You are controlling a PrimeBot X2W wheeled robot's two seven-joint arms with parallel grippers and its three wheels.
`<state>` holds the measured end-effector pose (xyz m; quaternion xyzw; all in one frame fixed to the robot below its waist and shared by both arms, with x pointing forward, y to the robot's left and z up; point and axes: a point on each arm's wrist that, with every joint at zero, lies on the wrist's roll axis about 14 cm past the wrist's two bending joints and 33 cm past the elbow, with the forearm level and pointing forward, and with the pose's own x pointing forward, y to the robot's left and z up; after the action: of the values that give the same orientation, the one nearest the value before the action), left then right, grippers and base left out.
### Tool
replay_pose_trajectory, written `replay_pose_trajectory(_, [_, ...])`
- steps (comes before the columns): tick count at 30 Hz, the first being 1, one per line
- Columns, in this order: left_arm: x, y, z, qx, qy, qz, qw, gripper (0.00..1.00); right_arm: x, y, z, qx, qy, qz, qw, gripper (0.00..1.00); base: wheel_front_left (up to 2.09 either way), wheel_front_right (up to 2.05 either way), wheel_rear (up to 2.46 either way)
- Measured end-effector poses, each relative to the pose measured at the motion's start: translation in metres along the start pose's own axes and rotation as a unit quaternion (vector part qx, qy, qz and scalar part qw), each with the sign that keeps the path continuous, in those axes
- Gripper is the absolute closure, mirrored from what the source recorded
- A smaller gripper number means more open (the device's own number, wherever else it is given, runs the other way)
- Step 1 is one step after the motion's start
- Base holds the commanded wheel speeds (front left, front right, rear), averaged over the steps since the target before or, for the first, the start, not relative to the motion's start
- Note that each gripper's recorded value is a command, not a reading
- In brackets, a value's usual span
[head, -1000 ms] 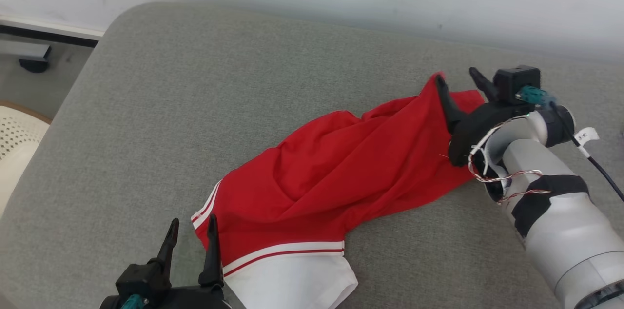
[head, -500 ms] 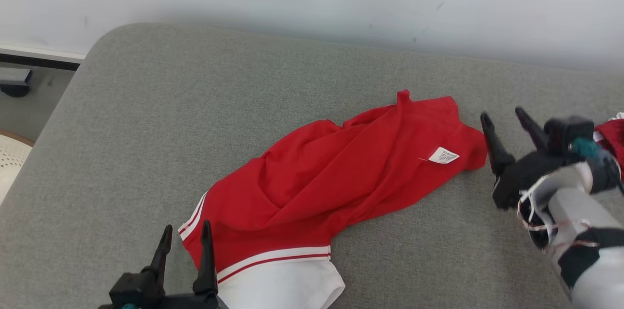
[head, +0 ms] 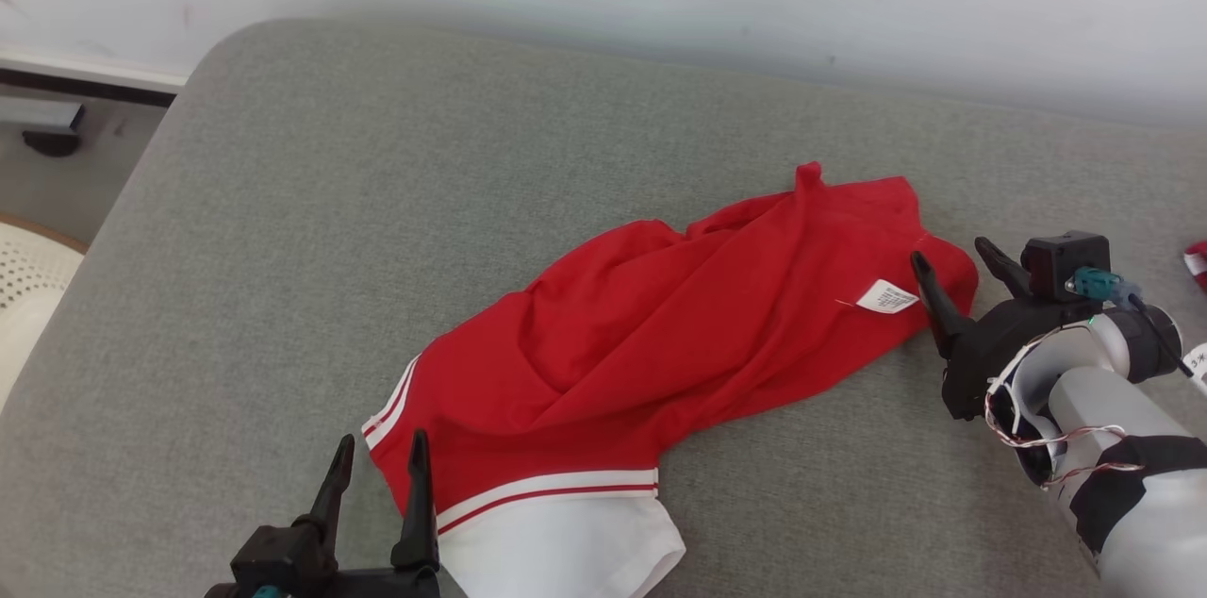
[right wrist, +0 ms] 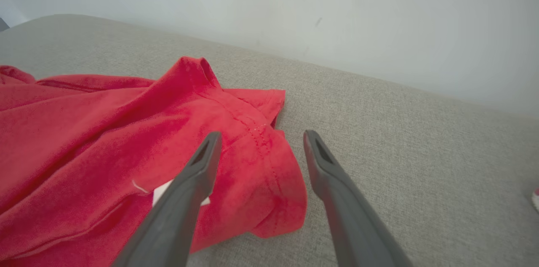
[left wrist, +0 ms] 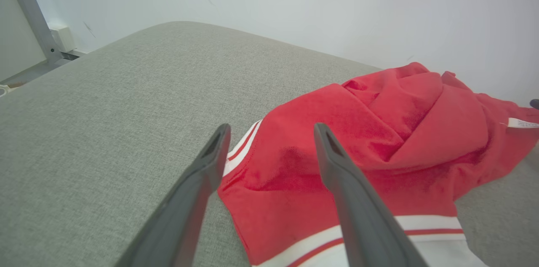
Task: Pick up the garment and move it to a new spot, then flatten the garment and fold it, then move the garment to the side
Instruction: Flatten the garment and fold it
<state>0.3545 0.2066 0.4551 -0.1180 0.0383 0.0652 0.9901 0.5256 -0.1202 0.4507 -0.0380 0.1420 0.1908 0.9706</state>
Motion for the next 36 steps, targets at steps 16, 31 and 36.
replay_pose_trajectory(16, [-0.001,0.010,-0.007,-0.006,0.013,0.021,1.000,0.00,0.039,0.005,-0.019,-0.009,0.072,0.008,0.997,1.00,0.00,0.00,0.00])
replay_pose_trajectory(31, [-0.007,0.002,-0.012,-0.013,0.018,0.009,1.000,0.00,-0.007,0.003,0.008,0.056,-0.038,0.013,0.998,1.00,0.00,0.00,0.00])
replay_pose_trajectory(36, [-0.016,-0.003,-0.017,-0.018,0.024,-0.001,1.000,0.00,-0.049,0.010,-0.003,0.112,-0.057,0.027,0.992,1.00,0.00,0.00,0.00])
